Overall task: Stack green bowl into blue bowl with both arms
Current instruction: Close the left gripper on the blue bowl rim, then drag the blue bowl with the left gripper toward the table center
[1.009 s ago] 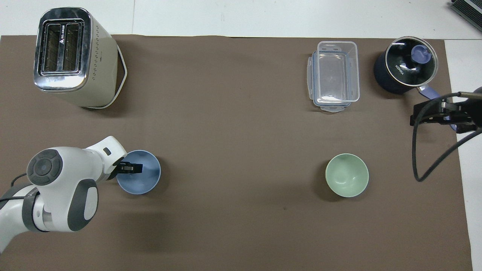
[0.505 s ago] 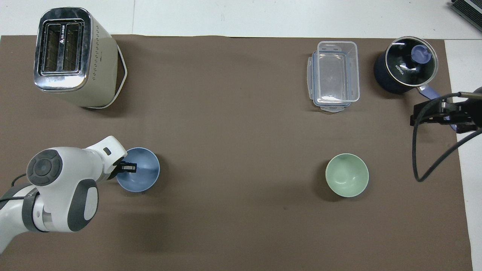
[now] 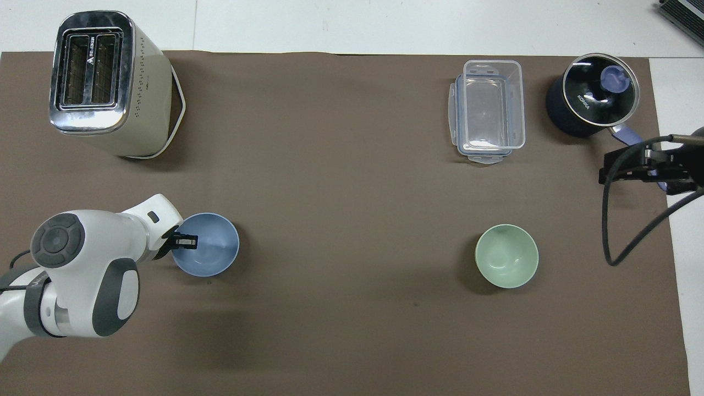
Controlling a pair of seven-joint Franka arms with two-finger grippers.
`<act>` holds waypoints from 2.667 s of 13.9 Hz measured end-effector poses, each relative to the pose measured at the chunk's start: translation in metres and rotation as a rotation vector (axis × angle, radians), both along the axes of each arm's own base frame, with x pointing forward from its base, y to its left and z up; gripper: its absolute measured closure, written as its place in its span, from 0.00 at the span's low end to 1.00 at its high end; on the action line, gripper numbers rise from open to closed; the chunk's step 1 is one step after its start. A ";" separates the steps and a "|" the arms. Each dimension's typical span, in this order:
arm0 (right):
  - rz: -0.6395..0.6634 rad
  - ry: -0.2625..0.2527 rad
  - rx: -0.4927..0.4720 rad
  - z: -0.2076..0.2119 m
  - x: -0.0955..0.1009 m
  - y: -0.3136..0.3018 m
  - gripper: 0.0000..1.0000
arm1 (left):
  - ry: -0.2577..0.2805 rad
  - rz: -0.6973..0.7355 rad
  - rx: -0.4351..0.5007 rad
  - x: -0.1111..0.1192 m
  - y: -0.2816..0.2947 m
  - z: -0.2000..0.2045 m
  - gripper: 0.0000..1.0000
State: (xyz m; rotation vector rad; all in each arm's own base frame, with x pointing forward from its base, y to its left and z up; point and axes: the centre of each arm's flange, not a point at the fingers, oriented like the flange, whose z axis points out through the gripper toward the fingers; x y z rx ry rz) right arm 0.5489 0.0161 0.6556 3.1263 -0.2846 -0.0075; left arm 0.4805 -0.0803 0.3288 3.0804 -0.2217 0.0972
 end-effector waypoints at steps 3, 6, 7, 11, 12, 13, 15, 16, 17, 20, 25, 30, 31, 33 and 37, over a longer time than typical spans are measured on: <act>-0.001 0.000 0.000 0.000 0.000 -0.001 0.00 | 0.010 0.000 -0.004 0.014 -0.001 0.033 0.89; 0.004 0.000 0.000 0.000 0.000 -0.006 0.00 | 0.046 -0.005 -0.006 0.032 -0.002 0.090 0.89; 0.005 0.001 0.000 0.000 0.000 -0.007 0.00 | 0.056 -0.004 -0.007 0.036 -0.001 0.109 0.89; 0.005 0.002 0.000 -0.001 0.000 -0.007 0.00 | 0.095 0.005 -0.007 0.043 -0.001 0.157 0.89; 0.005 0.002 0.000 -0.001 0.000 -0.008 0.00 | 0.101 0.011 -0.007 0.042 -0.002 0.166 0.89; 0.005 0.003 0.000 -0.001 0.000 -0.008 0.00 | 0.105 0.021 -0.006 0.041 -0.004 0.173 0.89; 0.005 0.003 0.000 -0.001 0.000 -0.008 0.00 | 0.105 0.043 -0.005 0.038 -0.011 0.178 0.89; 0.005 0.003 0.000 -0.002 0.000 -0.008 0.00 | 0.105 0.049 -0.004 0.036 -0.018 0.178 0.89; 0.004 0.003 0.000 -0.002 0.000 -0.008 0.00 | 0.107 0.056 -0.004 0.035 -0.025 0.178 0.89; 0.004 0.004 0.000 -0.002 0.000 -0.008 0.00 | 0.108 0.085 -0.002 0.028 -0.058 0.177 0.89; 0.003 0.004 0.000 -0.002 0.000 -0.009 0.00 | 0.068 0.133 -0.017 0.000 -0.143 0.155 0.89; 0.002 0.004 0.000 -0.002 0.000 -0.009 0.00 | 0.030 0.127 -0.041 -0.034 -0.201 0.104 0.89; 0.002 0.004 0.000 -0.002 0.000 -0.010 0.00 | 0.022 0.126 -0.048 -0.040 -0.210 0.090 0.89; 0.002 0.004 0.000 -0.002 0.000 -0.010 0.00 | 0.018 0.109 -0.050 -0.054 -0.222 0.062 0.89; 0.001 0.004 0.000 -0.002 0.000 -0.010 0.00 | 0.005 0.083 -0.063 -0.082 -0.248 0.022 0.89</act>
